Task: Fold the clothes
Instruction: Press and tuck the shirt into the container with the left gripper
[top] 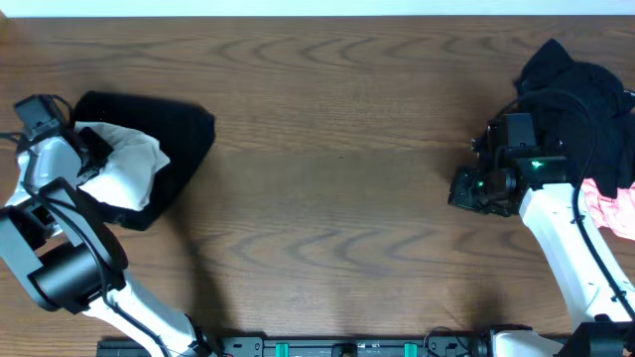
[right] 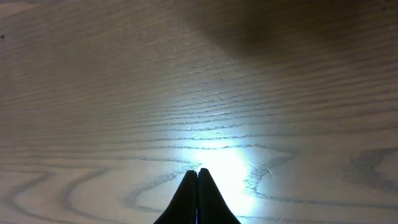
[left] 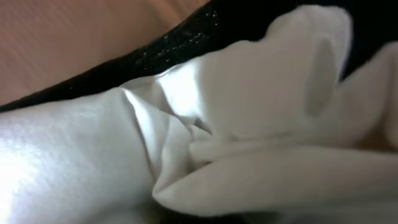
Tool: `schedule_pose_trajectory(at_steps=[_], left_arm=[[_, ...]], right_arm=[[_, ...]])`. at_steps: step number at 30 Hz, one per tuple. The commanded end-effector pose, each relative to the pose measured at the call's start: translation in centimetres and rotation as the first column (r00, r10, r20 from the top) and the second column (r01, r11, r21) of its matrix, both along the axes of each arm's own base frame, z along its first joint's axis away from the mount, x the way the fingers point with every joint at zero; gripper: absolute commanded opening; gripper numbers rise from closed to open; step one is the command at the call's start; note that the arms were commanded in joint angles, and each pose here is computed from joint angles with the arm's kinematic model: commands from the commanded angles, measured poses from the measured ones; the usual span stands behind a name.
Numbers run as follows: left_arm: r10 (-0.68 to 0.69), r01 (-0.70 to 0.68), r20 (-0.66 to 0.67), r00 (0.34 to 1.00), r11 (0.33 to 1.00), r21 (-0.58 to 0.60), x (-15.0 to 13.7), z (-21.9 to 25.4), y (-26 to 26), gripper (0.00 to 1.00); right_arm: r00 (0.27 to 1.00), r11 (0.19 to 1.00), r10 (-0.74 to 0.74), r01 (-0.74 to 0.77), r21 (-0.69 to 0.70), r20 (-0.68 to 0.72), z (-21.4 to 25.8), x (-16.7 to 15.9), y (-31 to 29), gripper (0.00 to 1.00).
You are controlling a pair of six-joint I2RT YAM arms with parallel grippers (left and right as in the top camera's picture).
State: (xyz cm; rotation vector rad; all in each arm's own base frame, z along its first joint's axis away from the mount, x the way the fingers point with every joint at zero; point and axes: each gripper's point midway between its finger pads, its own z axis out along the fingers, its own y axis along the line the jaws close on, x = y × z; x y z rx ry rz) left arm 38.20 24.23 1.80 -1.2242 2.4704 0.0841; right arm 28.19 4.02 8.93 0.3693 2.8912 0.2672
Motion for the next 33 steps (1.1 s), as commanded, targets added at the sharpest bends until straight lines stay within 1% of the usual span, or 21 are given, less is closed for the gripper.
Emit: schedule_pose_trajectory(at_steps=[1, 3, 6, 11, 15, 19, 22, 25, 28, 29, 30, 32, 33], left_arm=[[0.115, -0.206, -0.325, 0.939, 0.943, -0.261, -7.9, -9.2, -7.1, 0.06], [0.157, -0.263, -0.351, 0.923, 0.925, -0.275, -8.6, -9.4, -7.8, 0.06], [0.184, -0.309, -0.389, 0.902, 0.907, -0.286, -9.6, -9.7, -8.8, 0.06], [0.188, -0.351, -0.461, 0.867, 0.887, -0.299, -12.0, -10.7, -11.1, 0.06], [0.22, -0.406, -0.507, 0.833, 0.866, -0.291, -13.9, -11.6, -12.7, 0.06], [0.188, -0.372, -0.501, 0.844, 0.88, -0.295, -14.0, -12.0, -13.2, 0.06], [0.114, -0.289, -0.477, 0.871, 0.905, -0.312, -13.4, -11.5, -13.5, 0.06], [0.07, -0.221, -0.429, 0.901, 0.924, -0.314, -12.5, -9.5, -13.3, 0.06], [0.052, -0.151, -0.322, 0.945, 0.946, -0.288, -10.8, -5.7, -12.4, 0.06], [0.057, -0.139, -0.285, 0.957, 0.951, -0.276, -10.3, -4.3, -12.1, 0.1], [0.063, -0.127, -0.239, 0.969, 0.957, -0.262, -9.7, -2.6, -11.9, 0.22], [0.072, -0.105, -0.151, 0.986, 0.967, -0.23, -8.9, 0.9, -11.4, 0.5], [0.073, -0.094, -0.104, 0.992, 0.974, -0.207, -8.6, 2.7, -11.2, 0.73]], right_arm=[[1.0, 1.0, -0.005, 0.005, 0.004, 0.002, 0.1, 0.1, 0.3, 0.01], [1.0, 1.0, -0.005, 0.005, 0.004, 0.003, 0.1, 0.1, 0.3, 0.01], [1.0, 1.0, -0.005, 0.005, 0.004, 0.009, 0.2, 0.3, 0.3, 0.02], [1.0, 1.0, -0.005, 0.005, 0.005, 0.016, 0.2, 0.4, 0.3, 0.01], [1.0, 1.0, -0.005, 0.005, 0.006, 0.03, 0.3, 0.8, 0.3, 0.01], [0.999, 1.0, -0.005, 0.005, 0.006, 0.034, 0.3, 0.9, 0.3, 0.01], [0.999, 1.0, -0.005, 0.005, 0.006, 0.036, 0.4, 0.9, 0.3, 0.01], [0.999, 1.0, -0.005, 0.005, 0.006, 0.036, 0.4, 0.9, 0.3, 0.01], [0.999, 1.0, -0.005, 0.005, 0.007, 0.041, 0.4, 1.0, 0.3, 0.01], [0.999, 1.0, -0.005, 0.005, 0.007, 0.043, 0.4, 1.1, 0.3, 0.01], [0.999, 1.0, -0.005, 0.005, 0.007, 0.043, 0.4, 1.1, 0.3, 0.01], [0.999, 1.0, -0.005, 0.005, 0.007, 0.043, 0.4, 1.1, 0.3, 0.01], [0.999, 1.0, -0.005, 0.005, 0.007, 0.043, 0.4, 1.1, 0.3, 0.01]])
